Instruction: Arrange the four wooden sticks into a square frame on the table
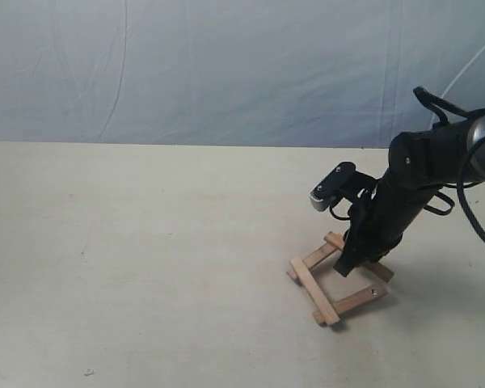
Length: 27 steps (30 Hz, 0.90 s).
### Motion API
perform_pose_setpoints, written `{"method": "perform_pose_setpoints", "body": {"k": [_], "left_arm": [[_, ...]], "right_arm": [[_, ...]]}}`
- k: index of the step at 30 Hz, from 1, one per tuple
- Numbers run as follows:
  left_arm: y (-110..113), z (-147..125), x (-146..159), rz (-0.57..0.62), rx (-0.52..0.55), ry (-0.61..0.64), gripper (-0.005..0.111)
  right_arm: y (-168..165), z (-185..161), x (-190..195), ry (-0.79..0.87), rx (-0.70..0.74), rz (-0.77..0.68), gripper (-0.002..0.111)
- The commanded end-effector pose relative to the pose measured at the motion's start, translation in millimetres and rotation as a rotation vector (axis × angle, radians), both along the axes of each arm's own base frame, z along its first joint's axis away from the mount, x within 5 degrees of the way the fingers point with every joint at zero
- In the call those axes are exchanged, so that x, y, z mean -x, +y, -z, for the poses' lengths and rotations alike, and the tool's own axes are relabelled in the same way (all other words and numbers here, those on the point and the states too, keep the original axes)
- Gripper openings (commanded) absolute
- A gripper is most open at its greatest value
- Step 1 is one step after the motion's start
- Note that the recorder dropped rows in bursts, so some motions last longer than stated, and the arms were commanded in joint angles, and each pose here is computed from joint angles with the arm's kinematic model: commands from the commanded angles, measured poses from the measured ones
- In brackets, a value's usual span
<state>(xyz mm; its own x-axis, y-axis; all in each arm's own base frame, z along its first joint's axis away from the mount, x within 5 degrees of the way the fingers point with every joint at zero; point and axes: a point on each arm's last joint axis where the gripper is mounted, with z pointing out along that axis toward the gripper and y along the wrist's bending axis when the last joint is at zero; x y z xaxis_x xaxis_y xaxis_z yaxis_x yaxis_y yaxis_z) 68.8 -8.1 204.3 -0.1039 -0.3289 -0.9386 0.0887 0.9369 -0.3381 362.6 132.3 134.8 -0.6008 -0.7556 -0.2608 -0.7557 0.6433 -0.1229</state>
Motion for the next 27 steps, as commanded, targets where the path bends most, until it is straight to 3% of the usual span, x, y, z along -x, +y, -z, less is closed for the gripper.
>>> {"method": "perform_pose_setpoints", "body": {"k": [1, 7, 13, 20, 27], "left_arm": [[-1.2, -3.0, 0.5, 0.011, 0.075, -0.035, 0.000], [-6.5, -4.6, -4.5, 0.067, 0.108, -0.032, 0.000], [-35.5, 0.9, -23.6, 0.340, 0.045, 0.043, 0.000], [-71.9, 6.6, -89.8, 0.533, -0.016, 0.254, 0.000], [-104.0, 57.7, -156.6, 0.685, -0.018, 0.491, 0.000]], "right_arm": [[-0.7, 0.9, 0.0, 0.018, -0.038, 0.123, -0.001], [7.7, 0.2, 2.4, 0.046, -0.108, 0.197, -0.001], [37.4, -10.4, 6.1, 0.045, -0.140, 0.169, -0.001], [61.1, -23.6, 9.9, 0.067, -0.162, 0.175, -0.001], [64.5, -25.0, 9.9, 0.085, -0.210, 0.243, -0.001]]}}
